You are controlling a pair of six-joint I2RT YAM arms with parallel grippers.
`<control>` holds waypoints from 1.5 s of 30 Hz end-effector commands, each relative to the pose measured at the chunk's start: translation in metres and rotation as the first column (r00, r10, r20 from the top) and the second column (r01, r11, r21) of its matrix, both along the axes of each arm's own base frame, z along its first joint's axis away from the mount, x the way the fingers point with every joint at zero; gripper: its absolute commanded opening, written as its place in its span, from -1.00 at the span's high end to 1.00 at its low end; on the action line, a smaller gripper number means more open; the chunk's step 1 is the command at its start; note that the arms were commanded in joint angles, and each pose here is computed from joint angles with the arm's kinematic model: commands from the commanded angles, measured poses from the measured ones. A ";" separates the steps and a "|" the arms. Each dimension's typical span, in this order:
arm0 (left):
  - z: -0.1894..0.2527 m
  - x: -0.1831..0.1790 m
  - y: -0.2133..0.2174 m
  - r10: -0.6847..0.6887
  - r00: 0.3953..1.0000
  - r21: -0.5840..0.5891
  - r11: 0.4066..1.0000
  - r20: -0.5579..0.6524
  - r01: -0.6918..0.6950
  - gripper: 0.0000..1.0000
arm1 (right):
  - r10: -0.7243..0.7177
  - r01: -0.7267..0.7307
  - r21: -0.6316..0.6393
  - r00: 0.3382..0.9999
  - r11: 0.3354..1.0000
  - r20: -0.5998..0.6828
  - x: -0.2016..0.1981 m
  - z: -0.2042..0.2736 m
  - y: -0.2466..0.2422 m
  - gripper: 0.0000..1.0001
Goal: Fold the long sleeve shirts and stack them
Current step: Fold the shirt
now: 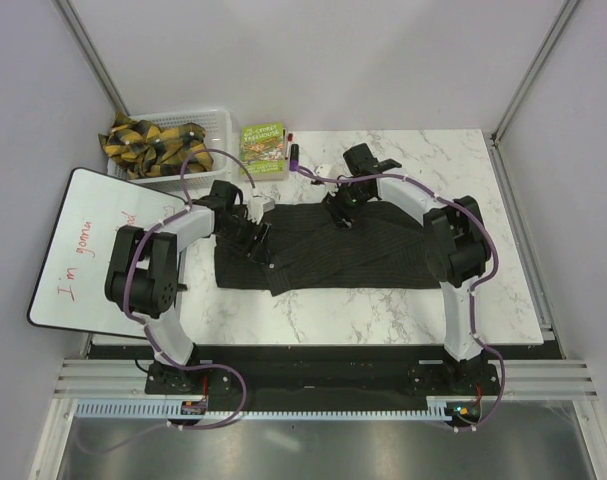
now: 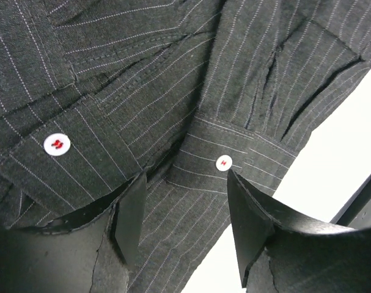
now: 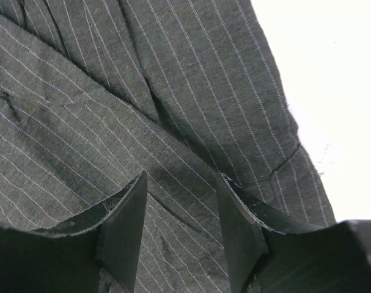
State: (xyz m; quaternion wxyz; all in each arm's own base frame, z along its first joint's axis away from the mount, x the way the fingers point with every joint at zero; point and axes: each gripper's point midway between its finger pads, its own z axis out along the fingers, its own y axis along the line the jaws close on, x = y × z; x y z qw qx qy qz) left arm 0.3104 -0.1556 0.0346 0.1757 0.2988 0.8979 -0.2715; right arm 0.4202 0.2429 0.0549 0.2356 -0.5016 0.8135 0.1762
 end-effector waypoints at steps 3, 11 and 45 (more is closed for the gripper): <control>-0.002 0.010 -0.005 -0.028 0.999 0.001 1.000 0.018 0.028 -0.30 | 0.036 -0.036 0.022 0.999 0.999 0.003 0.003 0.004 0.007 -0.10; 0.002 0.006 -0.014 -0.056 0.998 -0.021 0.998 0.019 0.057 -0.08 | 0.050 -0.051 0.021 0.999 0.998 0.013 0.002 0.008 0.007 0.24; 0.043 0.020 -0.024 -0.123 0.985 -0.010 0.992 0.122 0.125 0.88 | 0.053 -0.059 0.076 0.995 0.995 0.083 0.015 0.055 -0.007 0.85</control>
